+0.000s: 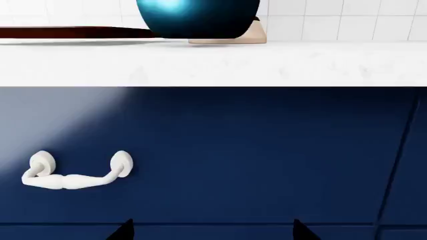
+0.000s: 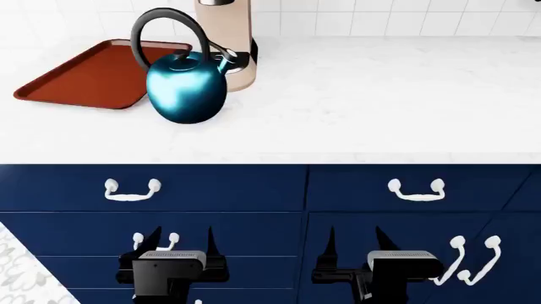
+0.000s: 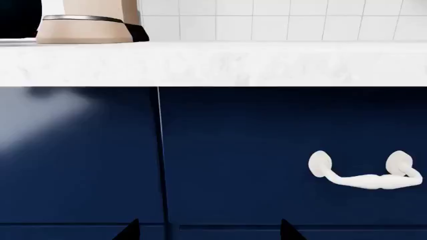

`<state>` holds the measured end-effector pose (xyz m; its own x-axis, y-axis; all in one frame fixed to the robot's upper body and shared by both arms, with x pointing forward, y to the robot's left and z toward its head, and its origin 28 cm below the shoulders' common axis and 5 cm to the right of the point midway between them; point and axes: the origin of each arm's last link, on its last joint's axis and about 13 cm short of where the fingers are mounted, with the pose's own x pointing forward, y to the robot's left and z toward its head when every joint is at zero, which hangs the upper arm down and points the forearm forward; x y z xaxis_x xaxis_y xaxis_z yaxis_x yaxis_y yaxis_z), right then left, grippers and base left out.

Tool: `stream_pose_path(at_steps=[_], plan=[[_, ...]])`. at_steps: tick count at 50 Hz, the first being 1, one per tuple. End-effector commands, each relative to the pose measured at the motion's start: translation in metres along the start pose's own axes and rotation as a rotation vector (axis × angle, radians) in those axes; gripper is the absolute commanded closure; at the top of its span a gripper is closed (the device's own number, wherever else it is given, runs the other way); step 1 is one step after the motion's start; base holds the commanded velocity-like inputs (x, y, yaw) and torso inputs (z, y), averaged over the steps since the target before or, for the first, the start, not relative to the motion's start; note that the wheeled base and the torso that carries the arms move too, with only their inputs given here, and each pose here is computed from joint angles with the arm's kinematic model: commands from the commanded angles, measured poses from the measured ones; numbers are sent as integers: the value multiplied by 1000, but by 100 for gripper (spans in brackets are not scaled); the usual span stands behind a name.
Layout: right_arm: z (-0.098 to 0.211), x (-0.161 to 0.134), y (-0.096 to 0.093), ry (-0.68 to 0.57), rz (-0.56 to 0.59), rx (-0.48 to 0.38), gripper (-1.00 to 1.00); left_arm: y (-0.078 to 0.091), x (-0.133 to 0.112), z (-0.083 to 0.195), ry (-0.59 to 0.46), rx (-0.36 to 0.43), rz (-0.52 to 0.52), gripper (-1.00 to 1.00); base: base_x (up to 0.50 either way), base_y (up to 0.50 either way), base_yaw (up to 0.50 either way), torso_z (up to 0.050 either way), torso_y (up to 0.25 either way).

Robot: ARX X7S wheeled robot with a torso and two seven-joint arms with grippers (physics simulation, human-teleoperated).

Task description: Pick the kettle from the counter and place it on the tray. Then pick the mug from the cabinet and place it on the tray. Then close the cabinet doors.

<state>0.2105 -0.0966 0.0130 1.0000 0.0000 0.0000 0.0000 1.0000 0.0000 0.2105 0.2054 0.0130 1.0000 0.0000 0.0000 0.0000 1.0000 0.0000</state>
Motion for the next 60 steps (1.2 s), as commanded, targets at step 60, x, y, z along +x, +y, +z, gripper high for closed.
stream_pose_path(at_steps=[60], plan=[[130, -30, -14, -311, -40, -34, -100, 9, 90, 485, -446, 77, 107, -100, 0, 0, 0, 39, 5]])
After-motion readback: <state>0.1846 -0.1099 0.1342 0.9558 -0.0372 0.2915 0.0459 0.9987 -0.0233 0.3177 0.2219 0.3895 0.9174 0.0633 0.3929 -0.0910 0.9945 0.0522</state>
